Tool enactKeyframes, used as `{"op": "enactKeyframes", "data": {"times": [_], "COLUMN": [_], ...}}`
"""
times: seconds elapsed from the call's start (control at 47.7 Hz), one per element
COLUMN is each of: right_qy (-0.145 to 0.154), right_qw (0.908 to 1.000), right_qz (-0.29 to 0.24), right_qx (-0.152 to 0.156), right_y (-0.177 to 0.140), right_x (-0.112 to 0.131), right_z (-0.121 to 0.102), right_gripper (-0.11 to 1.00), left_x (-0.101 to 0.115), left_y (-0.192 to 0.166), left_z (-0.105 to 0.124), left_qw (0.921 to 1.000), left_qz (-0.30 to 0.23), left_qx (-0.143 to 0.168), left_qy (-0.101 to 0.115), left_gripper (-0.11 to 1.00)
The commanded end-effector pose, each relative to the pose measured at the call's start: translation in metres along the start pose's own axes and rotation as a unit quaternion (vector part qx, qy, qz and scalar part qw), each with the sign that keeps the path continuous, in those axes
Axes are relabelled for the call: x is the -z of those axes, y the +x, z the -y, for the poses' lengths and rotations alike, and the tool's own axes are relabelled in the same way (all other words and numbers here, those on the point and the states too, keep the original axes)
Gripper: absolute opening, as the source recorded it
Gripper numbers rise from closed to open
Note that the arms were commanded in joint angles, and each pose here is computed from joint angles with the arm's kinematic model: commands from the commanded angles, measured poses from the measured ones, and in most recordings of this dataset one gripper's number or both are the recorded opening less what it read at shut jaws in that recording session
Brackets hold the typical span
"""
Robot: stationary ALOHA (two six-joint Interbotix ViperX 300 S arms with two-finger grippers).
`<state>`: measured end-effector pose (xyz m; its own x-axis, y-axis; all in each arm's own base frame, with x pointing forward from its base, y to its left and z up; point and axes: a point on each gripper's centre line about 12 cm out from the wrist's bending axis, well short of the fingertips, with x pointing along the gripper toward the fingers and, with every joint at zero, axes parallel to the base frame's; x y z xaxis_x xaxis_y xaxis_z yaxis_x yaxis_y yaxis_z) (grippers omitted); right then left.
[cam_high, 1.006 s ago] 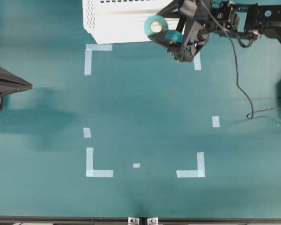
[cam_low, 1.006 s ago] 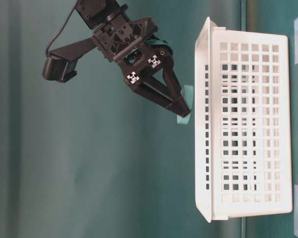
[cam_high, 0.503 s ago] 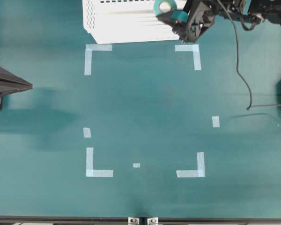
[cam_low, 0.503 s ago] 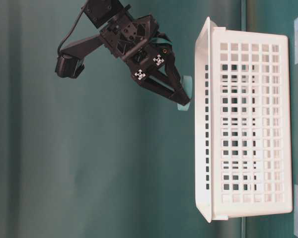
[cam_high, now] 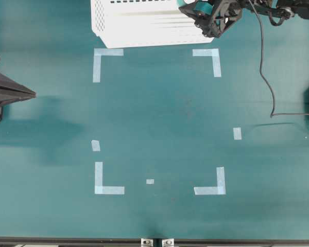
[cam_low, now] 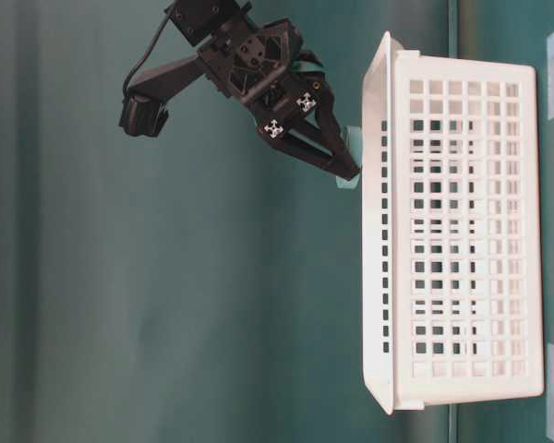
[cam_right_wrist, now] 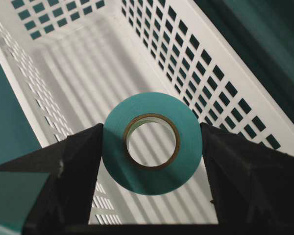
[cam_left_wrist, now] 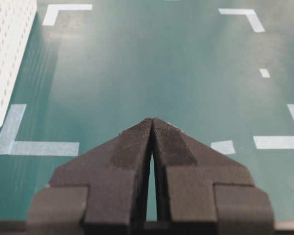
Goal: Put the tape in the middle into the white basket.
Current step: 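Lift the tape roll and carry it toward the white basket, then lower the tape into the basket and open the right gripper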
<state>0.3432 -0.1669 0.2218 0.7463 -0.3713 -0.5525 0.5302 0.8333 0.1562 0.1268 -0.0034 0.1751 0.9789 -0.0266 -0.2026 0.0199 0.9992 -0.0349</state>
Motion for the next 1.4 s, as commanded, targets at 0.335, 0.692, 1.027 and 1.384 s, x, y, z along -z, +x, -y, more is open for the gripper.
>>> {"op": "enactKeyframes", "data": {"times": [0.335, 0.692, 1.027, 1.384], "right_qy": [-0.001, -0.003, -0.027, -0.078], "right_qw": [0.9996, 0.9988, 0.9961, 0.9854], "right_qz": [0.028, 0.046, 0.061, 0.044], "right_qx": [-0.005, -0.013, -0.058, -0.145], "right_y": [-0.008, -0.008, -0.026, -0.041], "right_x": [-0.014, -0.019, -0.021, 0.01], "right_z": [-0.002, -0.005, -0.042, -0.11], "right_gripper": [0.87, 0.94, 0.94, 0.93], "left_x": [-0.005, -0.006, -0.005, -0.005], "left_y": [0.0, 0.0, 0.0, 0.0], "left_z": [0.0, 0.0, -0.001, -0.002], "left_qw": [1.0, 1.0, 1.0, 0.9999], "left_qz": [0.007, 0.008, 0.006, 0.006], "left_qx": [-0.001, -0.001, -0.006, -0.008], "left_qy": [0.001, 0.0, 0.0, -0.001], "left_gripper": [-0.11, -0.11, -0.11, -0.11]}}
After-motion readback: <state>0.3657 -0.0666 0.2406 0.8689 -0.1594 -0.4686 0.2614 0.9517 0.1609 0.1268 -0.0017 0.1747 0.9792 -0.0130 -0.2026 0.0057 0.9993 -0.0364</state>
